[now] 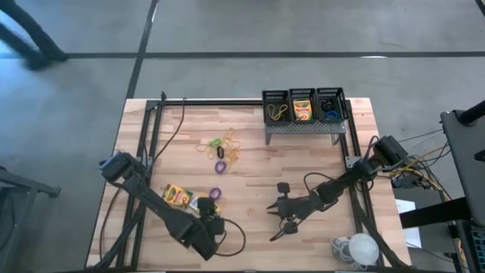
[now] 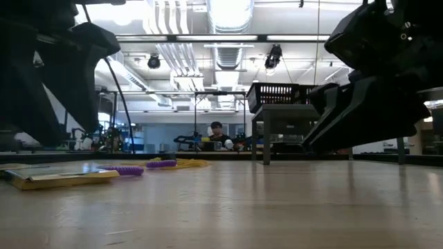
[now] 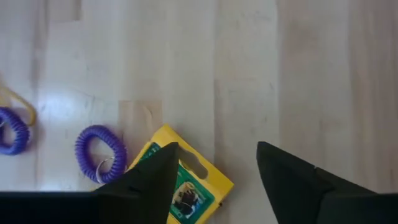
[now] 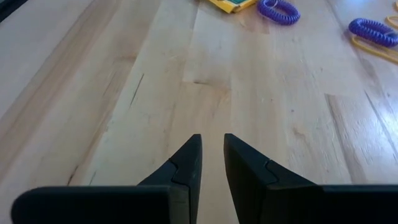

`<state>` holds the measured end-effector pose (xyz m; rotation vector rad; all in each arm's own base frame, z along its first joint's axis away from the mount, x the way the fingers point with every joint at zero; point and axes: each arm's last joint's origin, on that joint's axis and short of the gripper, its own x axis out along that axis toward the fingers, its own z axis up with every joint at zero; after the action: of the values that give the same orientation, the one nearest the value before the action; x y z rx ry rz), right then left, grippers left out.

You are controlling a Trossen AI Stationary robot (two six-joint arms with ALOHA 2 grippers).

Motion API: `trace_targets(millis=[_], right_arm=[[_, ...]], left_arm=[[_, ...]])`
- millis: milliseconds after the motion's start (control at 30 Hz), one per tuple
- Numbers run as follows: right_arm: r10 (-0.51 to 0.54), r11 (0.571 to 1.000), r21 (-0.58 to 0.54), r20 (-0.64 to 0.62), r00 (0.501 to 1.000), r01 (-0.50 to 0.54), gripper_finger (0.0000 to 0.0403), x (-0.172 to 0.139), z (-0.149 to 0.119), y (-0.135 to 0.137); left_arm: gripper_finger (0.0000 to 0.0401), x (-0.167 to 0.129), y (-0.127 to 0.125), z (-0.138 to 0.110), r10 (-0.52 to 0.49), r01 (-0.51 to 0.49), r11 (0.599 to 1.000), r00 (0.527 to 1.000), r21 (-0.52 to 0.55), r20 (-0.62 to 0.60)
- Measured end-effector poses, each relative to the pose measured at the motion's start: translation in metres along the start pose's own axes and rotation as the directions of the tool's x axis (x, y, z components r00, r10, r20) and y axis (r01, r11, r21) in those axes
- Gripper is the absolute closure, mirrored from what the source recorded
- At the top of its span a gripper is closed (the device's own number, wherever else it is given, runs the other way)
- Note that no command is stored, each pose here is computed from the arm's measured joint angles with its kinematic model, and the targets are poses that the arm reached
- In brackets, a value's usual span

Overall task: Pick & Place Office Desk Supplies
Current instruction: Put the yellow crayon box into the middle black basket on the shelf

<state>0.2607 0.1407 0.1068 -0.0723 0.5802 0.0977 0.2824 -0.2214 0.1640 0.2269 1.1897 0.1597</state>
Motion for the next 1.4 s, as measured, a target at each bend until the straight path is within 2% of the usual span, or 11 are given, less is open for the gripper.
trace_targets(millis=[233,400,600,833,1133,1400], right_arm=[[-0.003,1.000,-0.002,-0.014,1.000,0.002,0.0344,-0.001,-0.005,-0.001],[-0.003,1.000,-0.002,-0.014,1.000,0.003,0.0344,-0.001,-0.005,-0.002],[-0.003,1.000,-0.003,-0.015,1.000,0.003,0.0342,-0.001,-0.005,-0.002],[-0.003,1.000,-0.003,-0.015,1.000,0.003,0.0342,-0.001,-0.005,-0.002],[-0.003,1.000,-0.003,-0.015,1.000,0.003,0.0342,-0.001,-0.006,-0.002],[-0.003,1.000,-0.003,-0.016,1.000,0.003,0.0342,-0.001,-0.006,-0.002]], left_arm=[[0.0174,0.009,-0.003,0.000,0.076,-0.072,0.994,0.996,-0.084,0.044],[0.0183,0.024,-0.009,-0.006,0.103,-0.103,0.992,0.995,-0.070,-0.005],[0.0209,0.025,-0.004,-0.013,0.171,-0.180,0.964,0.983,-0.198,-0.063],[0.0237,0.025,-0.010,-0.010,0.130,-0.130,0.959,0.991,-0.252,-0.015],[0.0249,0.042,-0.016,-0.016,0.183,-0.188,0.964,0.982,-0.187,-0.045],[0.0265,0.044,-0.013,-0.019,0.244,-0.249,0.954,0.968,-0.166,-0.052]])
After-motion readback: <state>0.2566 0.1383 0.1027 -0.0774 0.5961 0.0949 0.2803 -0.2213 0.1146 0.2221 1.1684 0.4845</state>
